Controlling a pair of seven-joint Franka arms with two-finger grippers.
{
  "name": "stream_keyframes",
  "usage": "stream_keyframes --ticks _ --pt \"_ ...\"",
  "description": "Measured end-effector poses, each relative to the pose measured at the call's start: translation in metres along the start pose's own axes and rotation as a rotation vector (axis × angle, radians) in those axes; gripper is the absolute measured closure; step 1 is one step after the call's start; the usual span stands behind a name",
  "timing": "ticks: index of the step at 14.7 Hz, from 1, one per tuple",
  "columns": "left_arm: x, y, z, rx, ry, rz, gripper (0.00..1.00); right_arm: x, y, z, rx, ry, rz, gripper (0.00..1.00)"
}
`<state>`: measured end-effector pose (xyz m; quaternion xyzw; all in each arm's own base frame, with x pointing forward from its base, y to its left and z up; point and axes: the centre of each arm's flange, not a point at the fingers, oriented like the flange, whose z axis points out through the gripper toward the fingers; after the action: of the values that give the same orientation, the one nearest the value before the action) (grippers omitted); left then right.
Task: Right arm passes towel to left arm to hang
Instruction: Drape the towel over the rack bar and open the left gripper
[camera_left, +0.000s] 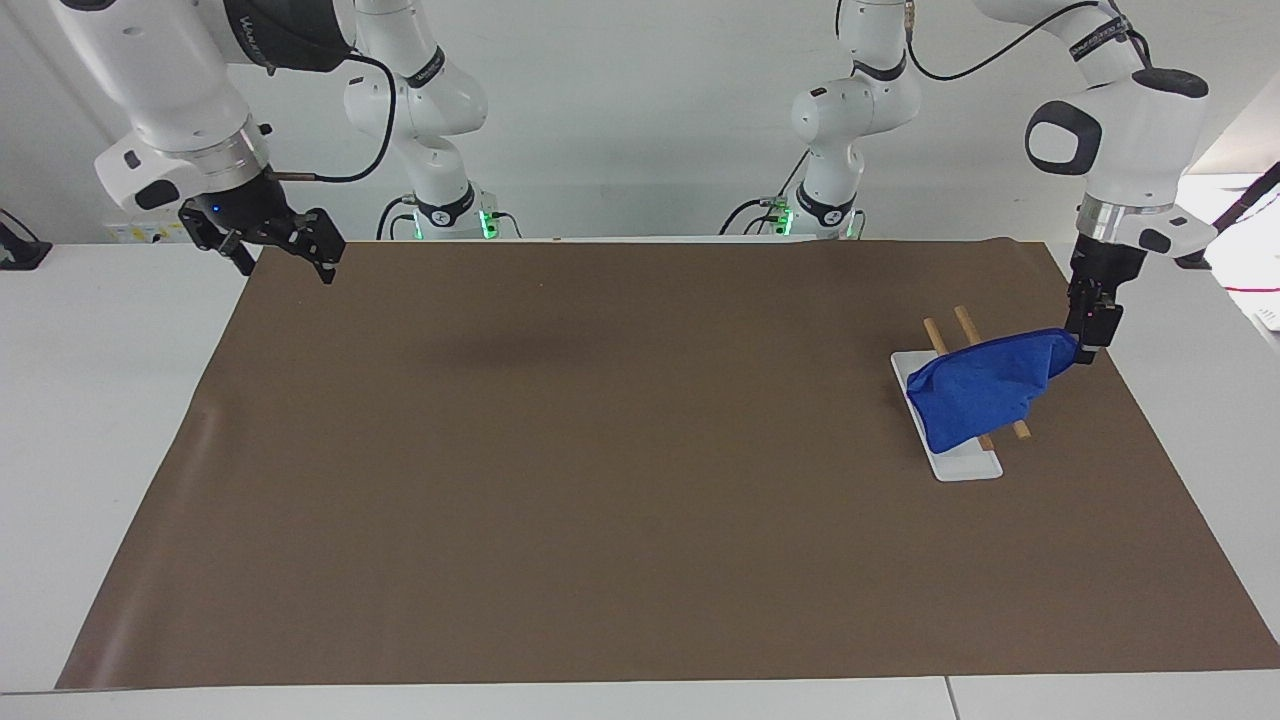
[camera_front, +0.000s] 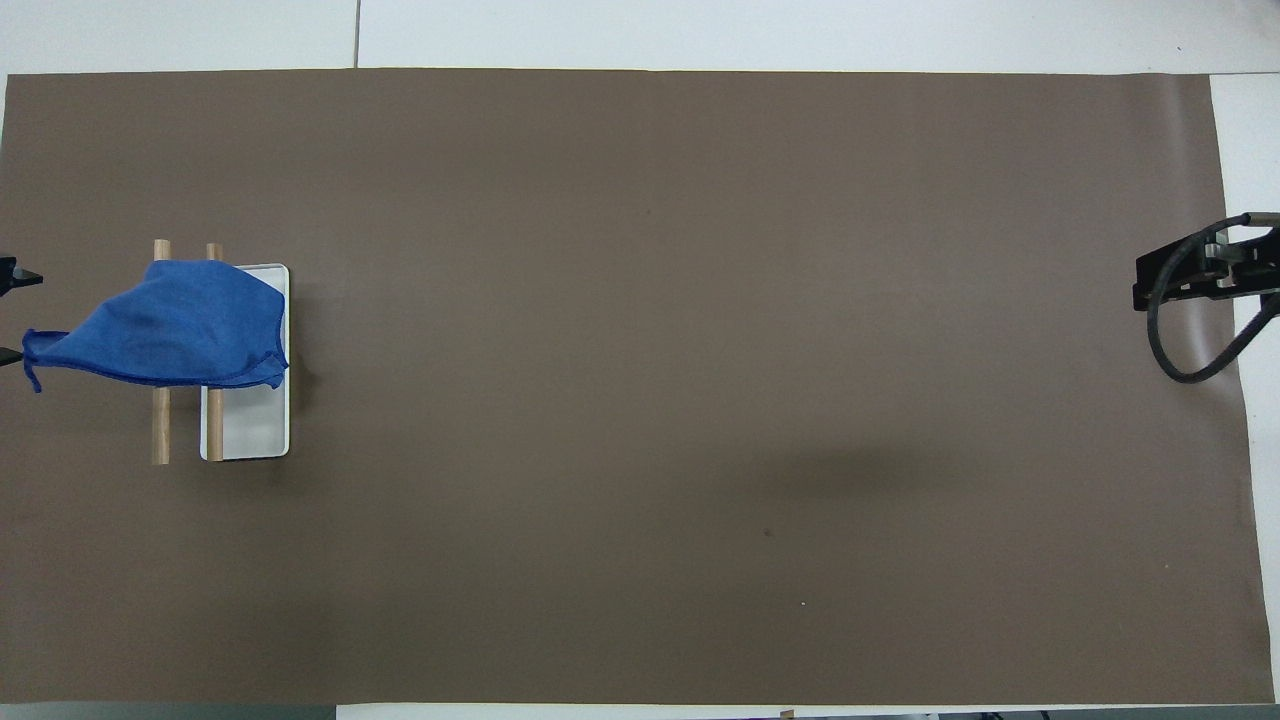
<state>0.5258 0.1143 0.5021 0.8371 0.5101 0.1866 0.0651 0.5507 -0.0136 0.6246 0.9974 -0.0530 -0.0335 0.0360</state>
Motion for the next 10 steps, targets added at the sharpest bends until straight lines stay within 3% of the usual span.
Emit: stream_keyframes --ticks 4,10 --pt "0.005 0.038 -0.025 -0.005 -0.012 0.122 0.0 0.001 0.007 0.002 0.001 -0.003 0.012 0.0" --pt "-0.041 0.091 -0.044 0.019 -0.108 0.538 0.0 0.001 0.007 0.002 0.001 0.004 0.012 0.0"
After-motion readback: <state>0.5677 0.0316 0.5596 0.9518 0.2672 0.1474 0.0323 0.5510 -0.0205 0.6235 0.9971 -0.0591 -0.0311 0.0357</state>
